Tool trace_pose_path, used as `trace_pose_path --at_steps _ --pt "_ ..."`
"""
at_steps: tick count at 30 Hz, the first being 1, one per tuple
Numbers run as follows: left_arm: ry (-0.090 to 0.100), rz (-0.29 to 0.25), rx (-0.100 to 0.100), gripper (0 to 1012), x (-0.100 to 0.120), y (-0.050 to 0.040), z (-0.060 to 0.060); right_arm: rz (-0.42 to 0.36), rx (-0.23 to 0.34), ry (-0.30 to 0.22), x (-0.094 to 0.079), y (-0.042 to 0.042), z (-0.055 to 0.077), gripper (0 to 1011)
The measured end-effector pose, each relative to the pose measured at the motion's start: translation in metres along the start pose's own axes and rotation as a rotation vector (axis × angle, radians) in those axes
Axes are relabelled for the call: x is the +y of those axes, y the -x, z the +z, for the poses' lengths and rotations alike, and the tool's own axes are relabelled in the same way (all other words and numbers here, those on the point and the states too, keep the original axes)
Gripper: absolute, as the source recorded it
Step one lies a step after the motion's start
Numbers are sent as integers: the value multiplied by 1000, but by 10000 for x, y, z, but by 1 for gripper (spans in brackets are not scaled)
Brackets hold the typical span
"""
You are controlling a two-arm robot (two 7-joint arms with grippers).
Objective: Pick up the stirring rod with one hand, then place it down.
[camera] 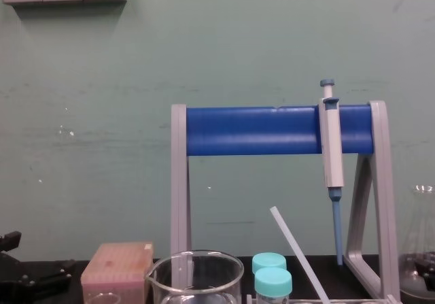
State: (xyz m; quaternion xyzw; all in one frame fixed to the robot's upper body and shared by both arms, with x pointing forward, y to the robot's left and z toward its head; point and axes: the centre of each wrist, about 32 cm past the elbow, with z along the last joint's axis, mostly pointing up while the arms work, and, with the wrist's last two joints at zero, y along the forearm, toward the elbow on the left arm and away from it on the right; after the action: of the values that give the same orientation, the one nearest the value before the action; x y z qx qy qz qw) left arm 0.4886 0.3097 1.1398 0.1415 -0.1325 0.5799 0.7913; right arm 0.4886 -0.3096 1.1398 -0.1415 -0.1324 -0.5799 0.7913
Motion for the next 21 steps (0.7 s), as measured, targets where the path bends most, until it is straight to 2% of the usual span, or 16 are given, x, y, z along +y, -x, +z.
trace_pose_path --at_steps 18,21 --pt "0 0 0 1000 0 0 0 0 0 0 0 0 0 1004" --pt "0 0 0 1000 0 0 0 -2 0 -6 14 -22 20 1004"
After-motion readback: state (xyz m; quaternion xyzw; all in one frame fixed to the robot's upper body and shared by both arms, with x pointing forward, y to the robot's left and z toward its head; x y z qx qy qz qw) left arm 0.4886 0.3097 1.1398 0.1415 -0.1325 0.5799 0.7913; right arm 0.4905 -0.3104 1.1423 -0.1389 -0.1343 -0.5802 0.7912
